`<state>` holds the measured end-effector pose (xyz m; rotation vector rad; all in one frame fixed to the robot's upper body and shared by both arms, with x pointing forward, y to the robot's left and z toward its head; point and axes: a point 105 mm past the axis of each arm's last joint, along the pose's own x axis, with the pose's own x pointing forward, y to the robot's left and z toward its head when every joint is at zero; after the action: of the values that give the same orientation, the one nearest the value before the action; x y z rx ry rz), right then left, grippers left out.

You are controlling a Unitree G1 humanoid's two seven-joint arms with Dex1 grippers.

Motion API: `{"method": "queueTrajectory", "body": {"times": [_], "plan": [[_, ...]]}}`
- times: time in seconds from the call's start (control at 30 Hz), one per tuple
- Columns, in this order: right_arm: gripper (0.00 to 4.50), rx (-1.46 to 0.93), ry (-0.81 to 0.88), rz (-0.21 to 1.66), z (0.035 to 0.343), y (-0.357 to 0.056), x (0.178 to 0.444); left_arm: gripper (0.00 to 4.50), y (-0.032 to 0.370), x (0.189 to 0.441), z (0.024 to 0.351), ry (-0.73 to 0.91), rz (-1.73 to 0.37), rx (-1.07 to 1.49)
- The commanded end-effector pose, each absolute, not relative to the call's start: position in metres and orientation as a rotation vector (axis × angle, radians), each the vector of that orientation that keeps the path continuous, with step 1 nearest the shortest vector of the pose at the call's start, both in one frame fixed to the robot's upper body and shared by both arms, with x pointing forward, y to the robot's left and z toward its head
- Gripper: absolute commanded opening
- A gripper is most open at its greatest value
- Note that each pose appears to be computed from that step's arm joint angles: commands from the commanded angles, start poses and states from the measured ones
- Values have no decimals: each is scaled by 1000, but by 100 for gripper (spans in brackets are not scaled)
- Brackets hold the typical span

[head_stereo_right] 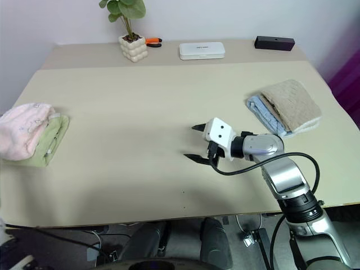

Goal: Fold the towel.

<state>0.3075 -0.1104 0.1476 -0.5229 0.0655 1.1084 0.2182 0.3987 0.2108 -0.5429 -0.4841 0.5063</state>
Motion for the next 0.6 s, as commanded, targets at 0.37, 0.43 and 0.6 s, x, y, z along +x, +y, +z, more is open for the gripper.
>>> {"method": "queueTrajectory", "body": {"times": [0.37, 0.43, 0.6], "plan": [[450, -281, 65, 711, 162, -202, 328, 448, 203, 279, 163, -8, -490, 167], [450, -263, 100, 689, 155, -212, 318, 448, 195, 280, 156, 3, -534, 159], [450, -266, 130, 651, 149, -221, 310, 448, 191, 283, 149, 9, -561, 149]]}}
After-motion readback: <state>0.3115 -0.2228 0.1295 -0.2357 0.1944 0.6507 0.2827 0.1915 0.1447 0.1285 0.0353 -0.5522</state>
